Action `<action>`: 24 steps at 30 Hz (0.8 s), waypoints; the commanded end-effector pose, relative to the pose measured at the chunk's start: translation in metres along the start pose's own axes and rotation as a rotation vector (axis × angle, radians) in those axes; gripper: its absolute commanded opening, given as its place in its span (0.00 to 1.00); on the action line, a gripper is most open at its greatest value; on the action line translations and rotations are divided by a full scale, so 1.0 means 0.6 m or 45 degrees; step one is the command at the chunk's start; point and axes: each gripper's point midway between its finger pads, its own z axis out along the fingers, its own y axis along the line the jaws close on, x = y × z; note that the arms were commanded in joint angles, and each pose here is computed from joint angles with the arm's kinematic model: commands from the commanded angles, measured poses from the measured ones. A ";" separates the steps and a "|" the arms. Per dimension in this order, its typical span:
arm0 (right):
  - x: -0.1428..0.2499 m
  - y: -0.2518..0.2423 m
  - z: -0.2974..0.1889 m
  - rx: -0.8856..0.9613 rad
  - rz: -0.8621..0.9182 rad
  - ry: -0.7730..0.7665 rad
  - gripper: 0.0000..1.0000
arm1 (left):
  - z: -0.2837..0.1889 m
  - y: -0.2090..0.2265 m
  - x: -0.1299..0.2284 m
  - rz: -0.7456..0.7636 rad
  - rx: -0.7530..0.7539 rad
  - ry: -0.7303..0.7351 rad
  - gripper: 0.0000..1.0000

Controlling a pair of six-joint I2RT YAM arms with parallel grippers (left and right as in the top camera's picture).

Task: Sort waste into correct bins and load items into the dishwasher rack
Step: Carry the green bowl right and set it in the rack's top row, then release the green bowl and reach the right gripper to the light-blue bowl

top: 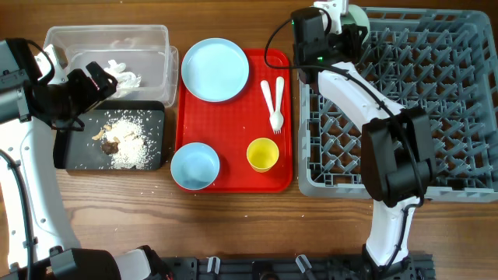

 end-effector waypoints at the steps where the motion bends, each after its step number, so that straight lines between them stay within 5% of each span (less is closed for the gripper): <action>1: 0.008 0.037 -0.011 -0.052 -0.105 -0.014 0.11 | -0.003 -0.004 -0.006 0.029 0.016 -0.010 1.00; 17: -0.007 0.066 -0.061 -0.097 -0.299 -0.085 0.44 | -0.003 -0.004 -0.006 0.029 0.015 -0.009 1.00; 24: -0.006 0.082 -0.086 -0.126 -0.354 -0.104 0.67 | -0.003 -0.004 -0.006 0.029 0.016 -0.010 1.00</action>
